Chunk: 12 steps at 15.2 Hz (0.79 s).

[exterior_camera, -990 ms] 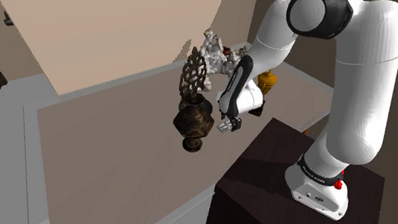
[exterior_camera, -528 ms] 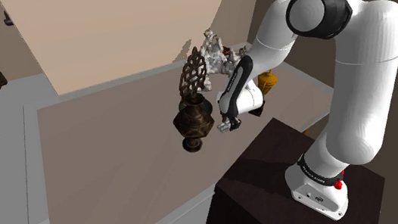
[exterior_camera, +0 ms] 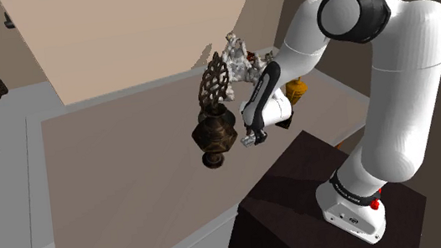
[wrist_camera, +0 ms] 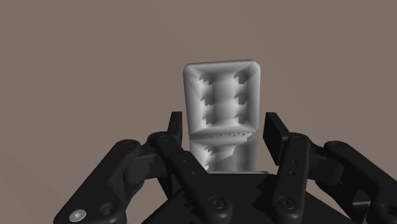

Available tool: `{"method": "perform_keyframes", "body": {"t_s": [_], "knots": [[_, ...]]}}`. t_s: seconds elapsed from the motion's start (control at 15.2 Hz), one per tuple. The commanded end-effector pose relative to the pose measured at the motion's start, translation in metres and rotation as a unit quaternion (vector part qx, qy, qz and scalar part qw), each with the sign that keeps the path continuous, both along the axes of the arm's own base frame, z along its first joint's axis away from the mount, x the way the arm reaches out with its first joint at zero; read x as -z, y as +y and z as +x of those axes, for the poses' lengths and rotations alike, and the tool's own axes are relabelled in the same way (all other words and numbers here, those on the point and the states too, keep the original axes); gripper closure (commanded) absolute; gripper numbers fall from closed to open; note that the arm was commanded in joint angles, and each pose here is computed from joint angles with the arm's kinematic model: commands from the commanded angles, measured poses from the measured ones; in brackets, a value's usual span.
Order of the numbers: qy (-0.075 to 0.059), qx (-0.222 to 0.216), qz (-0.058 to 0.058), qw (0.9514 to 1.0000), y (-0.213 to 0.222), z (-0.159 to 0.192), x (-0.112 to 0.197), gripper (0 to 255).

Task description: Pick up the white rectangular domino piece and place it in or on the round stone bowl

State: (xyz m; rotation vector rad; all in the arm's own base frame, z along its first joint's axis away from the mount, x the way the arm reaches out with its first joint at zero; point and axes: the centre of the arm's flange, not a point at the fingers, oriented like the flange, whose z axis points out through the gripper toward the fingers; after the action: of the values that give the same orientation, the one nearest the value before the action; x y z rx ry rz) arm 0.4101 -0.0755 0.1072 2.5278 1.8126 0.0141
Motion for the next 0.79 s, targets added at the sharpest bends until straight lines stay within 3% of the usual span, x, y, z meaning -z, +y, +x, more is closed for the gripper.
{"method": "perform_keyframes", "body": {"t_s": [0.0, 0.73], "knots": [[0.000, 0.000, -0.001, 1.0000, 0.000, 0.001, 0.001, 255], [0.000, 0.000, -0.001, 1.0000, 0.000, 0.001, -0.057, 255]]}}
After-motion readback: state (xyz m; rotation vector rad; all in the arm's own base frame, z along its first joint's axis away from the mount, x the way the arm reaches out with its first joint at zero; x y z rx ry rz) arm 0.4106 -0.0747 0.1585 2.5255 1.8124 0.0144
